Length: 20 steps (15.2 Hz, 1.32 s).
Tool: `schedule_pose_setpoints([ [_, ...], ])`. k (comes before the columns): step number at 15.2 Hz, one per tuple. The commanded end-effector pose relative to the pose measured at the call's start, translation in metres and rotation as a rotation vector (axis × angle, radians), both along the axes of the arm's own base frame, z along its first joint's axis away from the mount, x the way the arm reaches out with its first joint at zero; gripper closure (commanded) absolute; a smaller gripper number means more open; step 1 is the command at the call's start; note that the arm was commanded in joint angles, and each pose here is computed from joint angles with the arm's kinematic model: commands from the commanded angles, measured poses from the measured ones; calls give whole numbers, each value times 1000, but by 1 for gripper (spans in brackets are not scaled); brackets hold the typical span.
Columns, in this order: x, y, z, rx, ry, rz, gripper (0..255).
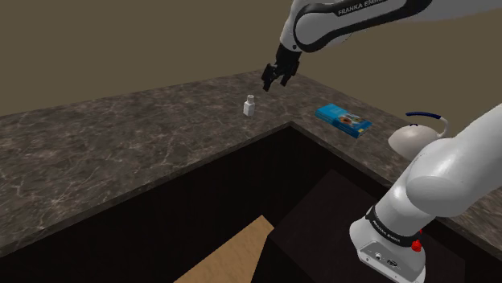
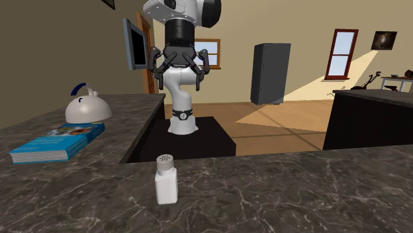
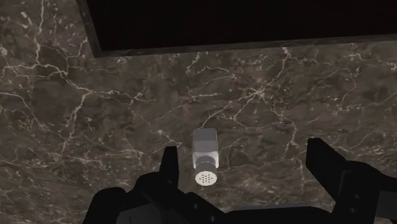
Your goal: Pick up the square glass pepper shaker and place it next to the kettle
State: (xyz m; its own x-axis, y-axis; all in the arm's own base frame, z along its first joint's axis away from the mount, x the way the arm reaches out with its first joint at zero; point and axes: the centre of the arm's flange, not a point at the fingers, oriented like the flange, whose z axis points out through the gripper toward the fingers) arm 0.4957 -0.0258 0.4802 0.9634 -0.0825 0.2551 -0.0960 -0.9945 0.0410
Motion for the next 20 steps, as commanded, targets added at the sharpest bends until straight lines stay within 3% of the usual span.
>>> schedule_pose_setpoints([
  [1,22,-3,-18,-8,-7,1,0],
  [11,123,-28,-93,-46,-37,3,0],
  [20,138,-33,-134,-47,-39,3,0],
])
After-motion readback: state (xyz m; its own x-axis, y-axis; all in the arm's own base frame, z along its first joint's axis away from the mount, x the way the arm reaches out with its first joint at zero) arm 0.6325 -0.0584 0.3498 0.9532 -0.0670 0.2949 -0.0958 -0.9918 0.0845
